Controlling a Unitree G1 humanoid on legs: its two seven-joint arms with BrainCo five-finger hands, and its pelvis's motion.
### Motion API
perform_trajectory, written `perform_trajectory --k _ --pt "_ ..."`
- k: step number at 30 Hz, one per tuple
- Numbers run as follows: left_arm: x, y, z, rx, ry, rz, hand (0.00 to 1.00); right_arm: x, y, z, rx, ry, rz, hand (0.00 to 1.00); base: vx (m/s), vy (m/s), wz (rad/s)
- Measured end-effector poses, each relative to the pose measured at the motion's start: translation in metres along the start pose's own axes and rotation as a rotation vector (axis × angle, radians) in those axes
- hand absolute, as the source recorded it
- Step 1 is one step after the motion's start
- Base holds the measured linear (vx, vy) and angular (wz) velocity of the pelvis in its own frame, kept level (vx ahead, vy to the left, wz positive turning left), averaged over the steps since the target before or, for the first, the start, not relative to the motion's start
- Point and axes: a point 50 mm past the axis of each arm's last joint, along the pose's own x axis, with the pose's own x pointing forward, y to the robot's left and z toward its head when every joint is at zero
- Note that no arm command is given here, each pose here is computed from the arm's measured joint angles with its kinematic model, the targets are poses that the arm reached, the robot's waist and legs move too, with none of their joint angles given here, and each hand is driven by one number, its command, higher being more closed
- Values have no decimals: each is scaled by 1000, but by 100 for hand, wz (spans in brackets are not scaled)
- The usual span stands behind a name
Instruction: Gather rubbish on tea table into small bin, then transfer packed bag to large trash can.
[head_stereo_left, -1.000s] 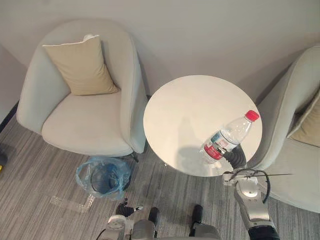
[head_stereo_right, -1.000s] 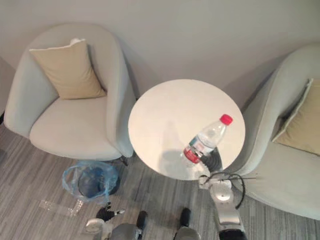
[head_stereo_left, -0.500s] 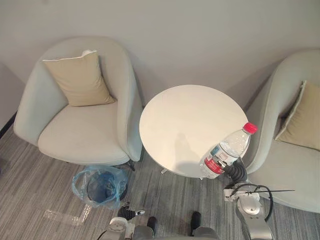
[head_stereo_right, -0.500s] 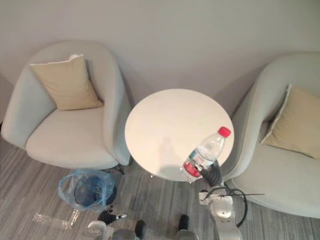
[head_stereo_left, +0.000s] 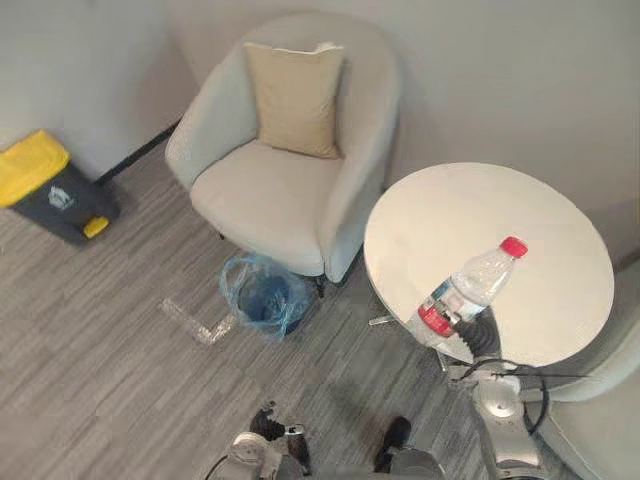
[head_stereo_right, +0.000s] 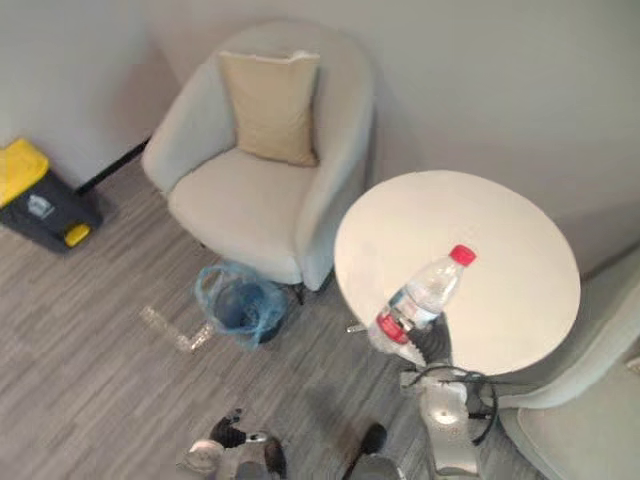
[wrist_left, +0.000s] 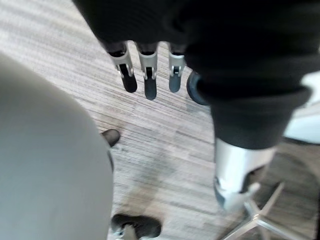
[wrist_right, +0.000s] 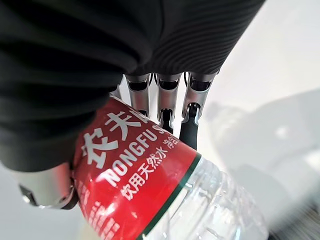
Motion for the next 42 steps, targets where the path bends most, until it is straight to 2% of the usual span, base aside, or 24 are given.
perform_trajectory --k 8,15,20,23,30,36,42 --pt "-1 6 -5 -31 16 23 0 -10 6 -19 -17 88 70 100 34 129 53" --pt "2 25 -5 -55 39 87 0 -6 12 -19 -21 88 113 100 163 -237 86" --pt "1 0 -6 -95 57 34 0 -12 -4 -29 -18 142 54 100 328 -231 66" --pt "2 5 3 -126 21 52 0 -19 -2 -33 1 162 62 100 241 -162 69" --pt "2 8 7 -108 7 59 0 -15 -3 -33 28 168 27 100 190 37 13" --pt "3 18 3 -75 24 78 0 -12 6 -38 30 195 38 100 111 134 19" --pt "3 20 2 -64 31 83 0 1 29 -37 -59 192 141 100 -25 11 -23"
